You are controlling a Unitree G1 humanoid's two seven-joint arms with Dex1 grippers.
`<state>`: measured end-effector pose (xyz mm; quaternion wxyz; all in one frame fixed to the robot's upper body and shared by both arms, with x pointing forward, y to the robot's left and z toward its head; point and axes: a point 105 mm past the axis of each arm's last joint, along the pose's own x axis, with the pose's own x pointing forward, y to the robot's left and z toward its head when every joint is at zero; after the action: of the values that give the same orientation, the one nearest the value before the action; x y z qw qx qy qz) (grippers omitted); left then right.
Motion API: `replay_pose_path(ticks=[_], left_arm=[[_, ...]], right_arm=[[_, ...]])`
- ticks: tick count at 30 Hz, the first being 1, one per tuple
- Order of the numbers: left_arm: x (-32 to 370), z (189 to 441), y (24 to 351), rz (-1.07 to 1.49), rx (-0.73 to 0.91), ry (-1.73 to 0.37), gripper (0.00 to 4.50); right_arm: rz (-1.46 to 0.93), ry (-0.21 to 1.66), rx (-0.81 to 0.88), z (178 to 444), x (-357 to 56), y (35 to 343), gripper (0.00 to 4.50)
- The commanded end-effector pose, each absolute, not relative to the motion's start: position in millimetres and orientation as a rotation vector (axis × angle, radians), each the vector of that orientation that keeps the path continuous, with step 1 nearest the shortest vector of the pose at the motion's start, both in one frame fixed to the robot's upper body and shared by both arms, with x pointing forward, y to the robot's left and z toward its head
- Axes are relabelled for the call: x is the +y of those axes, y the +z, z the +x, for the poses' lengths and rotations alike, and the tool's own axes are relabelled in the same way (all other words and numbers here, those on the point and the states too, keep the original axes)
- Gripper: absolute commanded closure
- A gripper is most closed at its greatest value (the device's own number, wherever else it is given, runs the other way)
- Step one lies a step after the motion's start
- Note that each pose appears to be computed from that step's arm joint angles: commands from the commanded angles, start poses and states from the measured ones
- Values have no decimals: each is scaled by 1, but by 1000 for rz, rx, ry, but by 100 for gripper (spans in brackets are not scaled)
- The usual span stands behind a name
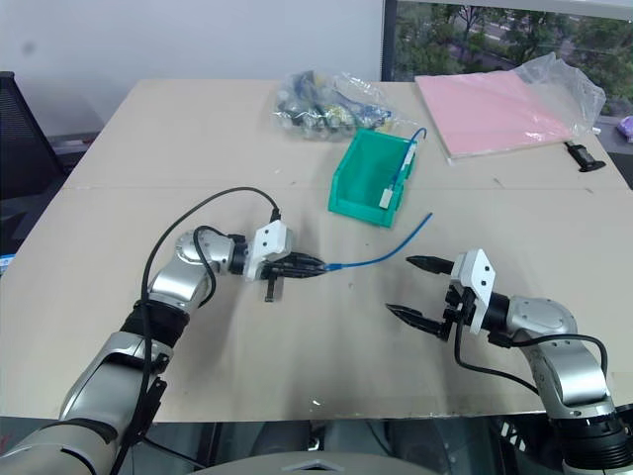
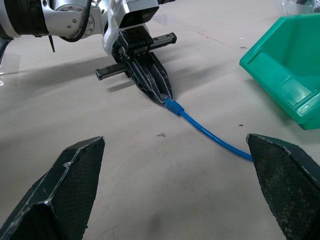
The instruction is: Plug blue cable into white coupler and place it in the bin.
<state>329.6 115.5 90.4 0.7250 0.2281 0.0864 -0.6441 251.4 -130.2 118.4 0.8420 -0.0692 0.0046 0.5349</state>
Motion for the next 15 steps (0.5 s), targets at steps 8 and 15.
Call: replay_pose_path(ticks=[8, 15], left_arm=[[84, 317, 144, 82, 80, -1460, 444], [74, 298, 174, -217, 125, -1529, 444]], right_arm=[[194, 1137, 156, 231, -123, 114, 0], [408, 1106, 21, 252, -97, 150, 0]])
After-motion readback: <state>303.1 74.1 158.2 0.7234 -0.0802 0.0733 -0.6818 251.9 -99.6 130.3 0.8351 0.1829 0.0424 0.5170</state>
